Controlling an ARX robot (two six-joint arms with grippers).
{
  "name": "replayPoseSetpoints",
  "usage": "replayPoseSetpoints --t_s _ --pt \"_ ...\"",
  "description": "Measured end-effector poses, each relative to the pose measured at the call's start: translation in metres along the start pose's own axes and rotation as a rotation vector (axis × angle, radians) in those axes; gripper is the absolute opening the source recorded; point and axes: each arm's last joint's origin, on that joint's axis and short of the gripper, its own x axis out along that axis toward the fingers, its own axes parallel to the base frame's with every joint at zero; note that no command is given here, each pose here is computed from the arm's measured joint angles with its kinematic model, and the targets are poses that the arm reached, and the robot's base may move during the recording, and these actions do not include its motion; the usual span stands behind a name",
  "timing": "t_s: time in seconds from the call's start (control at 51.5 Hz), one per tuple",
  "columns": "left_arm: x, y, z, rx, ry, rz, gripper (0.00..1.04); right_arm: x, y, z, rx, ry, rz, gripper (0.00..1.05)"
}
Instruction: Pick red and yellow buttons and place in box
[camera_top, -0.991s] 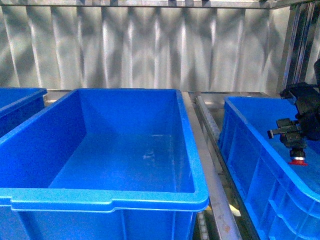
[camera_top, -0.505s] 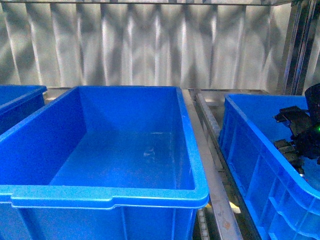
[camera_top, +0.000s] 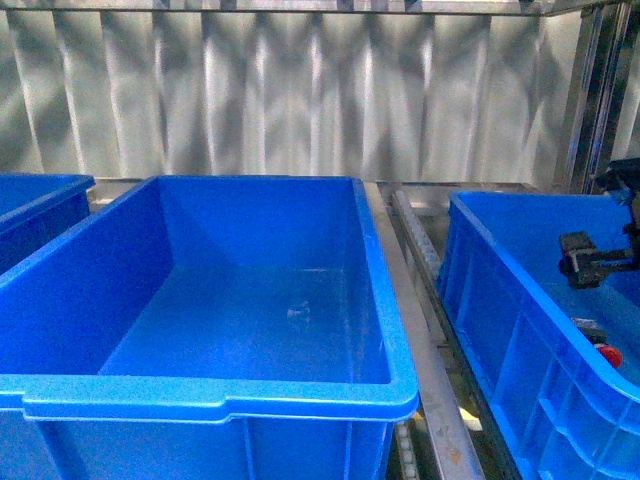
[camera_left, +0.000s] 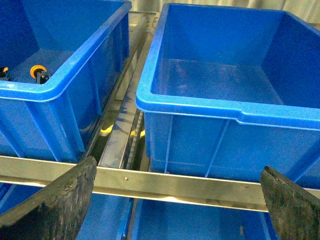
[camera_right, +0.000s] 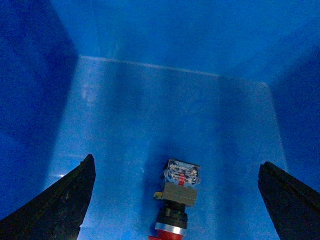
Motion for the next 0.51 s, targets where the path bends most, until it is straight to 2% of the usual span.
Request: replayPoseSetpoints --t_s 0.253,0.505 --pt "0.0 0.0 0.0 0.0 0.0 0.0 0.97 -0.075 -0.02 0.009 0.111 -0.143 0.07 0.98" --pt "0.0 0.0 0.0 0.0 0.0 0.0 0.97 -0.147 -0.033 -0.005 0.169 -0.224 0.15 0.98"
